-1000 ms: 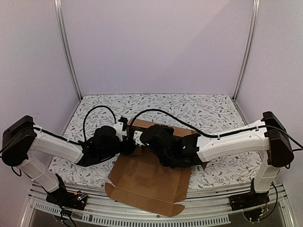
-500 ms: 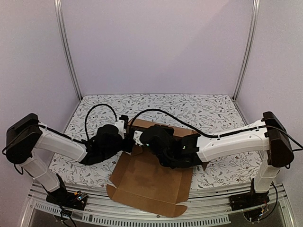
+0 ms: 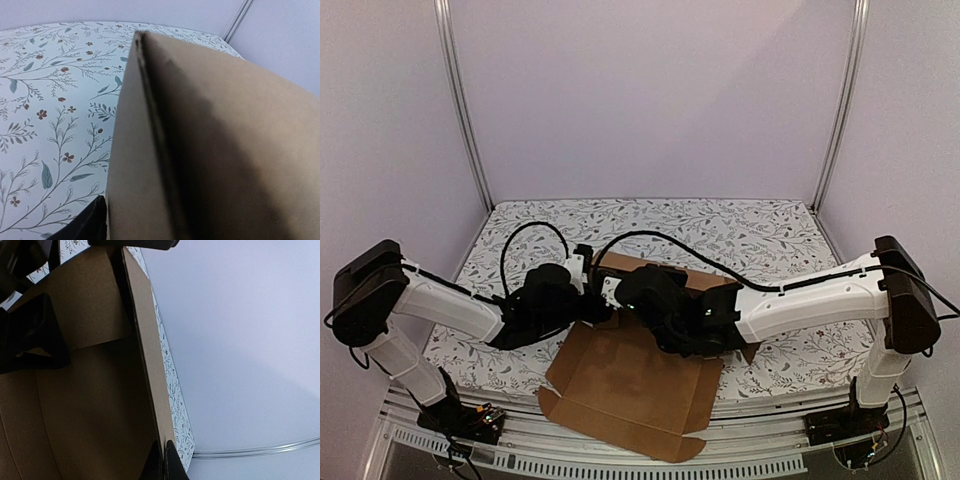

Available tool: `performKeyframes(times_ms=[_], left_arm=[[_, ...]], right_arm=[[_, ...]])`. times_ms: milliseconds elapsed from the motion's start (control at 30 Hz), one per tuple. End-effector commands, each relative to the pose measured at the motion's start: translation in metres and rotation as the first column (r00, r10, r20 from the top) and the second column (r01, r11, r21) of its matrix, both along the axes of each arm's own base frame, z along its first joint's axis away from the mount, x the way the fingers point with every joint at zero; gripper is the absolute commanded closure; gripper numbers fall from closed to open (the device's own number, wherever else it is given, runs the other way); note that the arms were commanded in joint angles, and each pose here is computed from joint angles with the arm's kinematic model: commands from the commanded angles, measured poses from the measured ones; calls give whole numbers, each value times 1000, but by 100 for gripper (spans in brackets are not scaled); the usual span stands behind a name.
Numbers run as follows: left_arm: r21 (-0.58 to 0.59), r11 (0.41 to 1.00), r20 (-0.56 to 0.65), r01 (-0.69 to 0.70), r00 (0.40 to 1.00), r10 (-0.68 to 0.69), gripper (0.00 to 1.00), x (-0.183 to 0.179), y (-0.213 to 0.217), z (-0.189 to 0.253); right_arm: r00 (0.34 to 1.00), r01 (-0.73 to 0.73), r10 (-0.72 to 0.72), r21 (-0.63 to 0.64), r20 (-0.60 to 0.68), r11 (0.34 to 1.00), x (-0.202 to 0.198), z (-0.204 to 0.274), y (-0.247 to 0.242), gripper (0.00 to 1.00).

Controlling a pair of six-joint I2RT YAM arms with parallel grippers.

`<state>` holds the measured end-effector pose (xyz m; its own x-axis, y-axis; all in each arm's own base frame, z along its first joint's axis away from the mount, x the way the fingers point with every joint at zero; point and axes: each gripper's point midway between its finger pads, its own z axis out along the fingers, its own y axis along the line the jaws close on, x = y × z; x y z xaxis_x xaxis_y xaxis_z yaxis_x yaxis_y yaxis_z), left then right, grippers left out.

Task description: Fold the paper box

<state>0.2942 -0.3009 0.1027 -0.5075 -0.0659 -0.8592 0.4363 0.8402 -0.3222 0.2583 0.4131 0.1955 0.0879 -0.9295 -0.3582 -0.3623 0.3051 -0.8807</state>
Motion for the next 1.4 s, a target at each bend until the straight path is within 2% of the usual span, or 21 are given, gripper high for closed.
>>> performKeyframes(times_ms=[0,333,700,967,1200,1367], left_arm=[[27,999,-79,24,997,-22,31,-13,2,-26],[74,996,-143,40,989,-29,34,-23,8,-66],[104,990,-96,97,991,-88,38,-25,5,-53],[122,981,-15,151,988,-151,32,-24,-2,-40],[84,979,76,184,979,-191,24,-22,-13,-29],[63,979,130,193,971,-200,23,-20,-17,-26]], right_arm=[[996,-73,75,47,-55,996,-14,-12,22,100],[995,-74,78,59,-63,995,-15,-13,21,100],[991,-81,90,89,-98,993,-4,-7,4,100],[985,-81,90,69,-146,994,10,-11,-17,100],[980,-91,99,57,-173,994,13,-15,-20,100],[981,-74,83,57,-177,996,14,-14,-27,100]])
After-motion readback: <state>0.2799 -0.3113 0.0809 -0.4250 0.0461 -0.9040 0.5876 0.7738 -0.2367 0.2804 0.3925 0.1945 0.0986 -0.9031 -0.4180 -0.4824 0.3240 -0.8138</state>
